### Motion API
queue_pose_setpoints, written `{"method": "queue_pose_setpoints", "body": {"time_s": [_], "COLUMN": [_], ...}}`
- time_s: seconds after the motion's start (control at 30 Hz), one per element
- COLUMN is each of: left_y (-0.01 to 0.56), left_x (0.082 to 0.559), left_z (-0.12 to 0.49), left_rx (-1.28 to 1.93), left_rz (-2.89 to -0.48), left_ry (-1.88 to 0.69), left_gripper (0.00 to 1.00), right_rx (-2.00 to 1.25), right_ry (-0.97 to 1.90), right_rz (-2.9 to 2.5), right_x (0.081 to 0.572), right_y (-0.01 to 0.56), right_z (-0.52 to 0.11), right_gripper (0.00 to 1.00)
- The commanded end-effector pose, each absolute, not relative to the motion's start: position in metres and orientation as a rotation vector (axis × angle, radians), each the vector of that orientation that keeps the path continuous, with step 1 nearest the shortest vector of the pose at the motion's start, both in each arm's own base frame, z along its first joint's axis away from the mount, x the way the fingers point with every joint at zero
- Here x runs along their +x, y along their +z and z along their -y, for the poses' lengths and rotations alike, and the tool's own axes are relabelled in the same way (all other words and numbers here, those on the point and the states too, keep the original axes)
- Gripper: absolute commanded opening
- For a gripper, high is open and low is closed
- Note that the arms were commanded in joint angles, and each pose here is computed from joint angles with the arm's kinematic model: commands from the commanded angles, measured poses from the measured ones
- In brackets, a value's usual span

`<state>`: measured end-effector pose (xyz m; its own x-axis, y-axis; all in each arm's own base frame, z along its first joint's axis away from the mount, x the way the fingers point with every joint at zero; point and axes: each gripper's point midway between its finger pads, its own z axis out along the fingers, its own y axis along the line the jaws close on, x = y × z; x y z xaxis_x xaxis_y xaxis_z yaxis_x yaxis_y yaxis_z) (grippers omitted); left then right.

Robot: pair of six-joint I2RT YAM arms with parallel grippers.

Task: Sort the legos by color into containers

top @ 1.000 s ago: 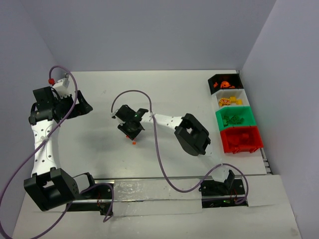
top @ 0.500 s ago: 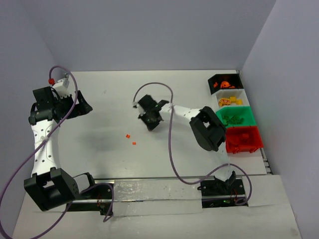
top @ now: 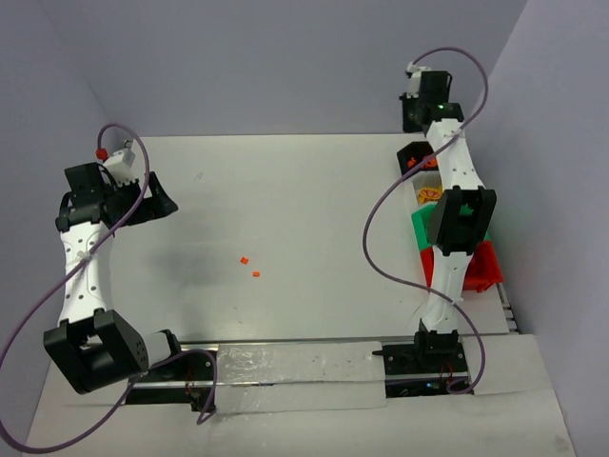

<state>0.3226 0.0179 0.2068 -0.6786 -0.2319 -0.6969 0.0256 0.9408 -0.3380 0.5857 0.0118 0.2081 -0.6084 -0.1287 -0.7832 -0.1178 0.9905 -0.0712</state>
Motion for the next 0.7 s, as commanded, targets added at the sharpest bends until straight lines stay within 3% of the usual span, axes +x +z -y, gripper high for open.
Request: {"method": "queue_pose_setpoints", "body": {"time_s": [0.0,0.4,0.47,0.5,0.53,0.6,0.67], "left_y": [0.225,0.219,0.219,0.219,0.218,0.219,0.22], "left_x": [0.336,0.338,0.338,0.338,0.338,0.339,0.338], "left_z": [-0.021,-0.022,-0.022,-0.022,-0.022,-0.023,-0.023], "left_rx": [-0.112,-0.118,-0.119,-0.119,-0.12,-0.122,-0.123], "left_rz": [-2.235,-2.254,-2.255,-2.257,-2.259,-2.259,-2.261], "left_ry": [-0.41,-0.413,-0.41,-0.41,-0.411,-0.409,-0.41], "left_gripper": [0.99,0.99,0.99,0.99,0.99,0.99,0.99], "right_rx": [-0.141,-0.024,-0.017,-0.012,-0.009,-0.002,0.003], "right_ry": [-0.052,-0.107,-0.11,-0.108,-0.105,-0.099,-0.084], "right_rz": [-2.337,-2.313,-2.315,-2.317,-2.317,-2.315,-2.312], "right_x": [0.588,0.608,0.609,0.61,0.61,0.611,0.609], "right_y": [0.169,0.139,0.136,0.132,0.131,0.132,0.138], "right_z": [0.033,0.095,0.098,0.099,0.099,0.098,0.095], "right_gripper": [0.0,0.0,0.05,0.14,0.15,0.6,0.86]}}
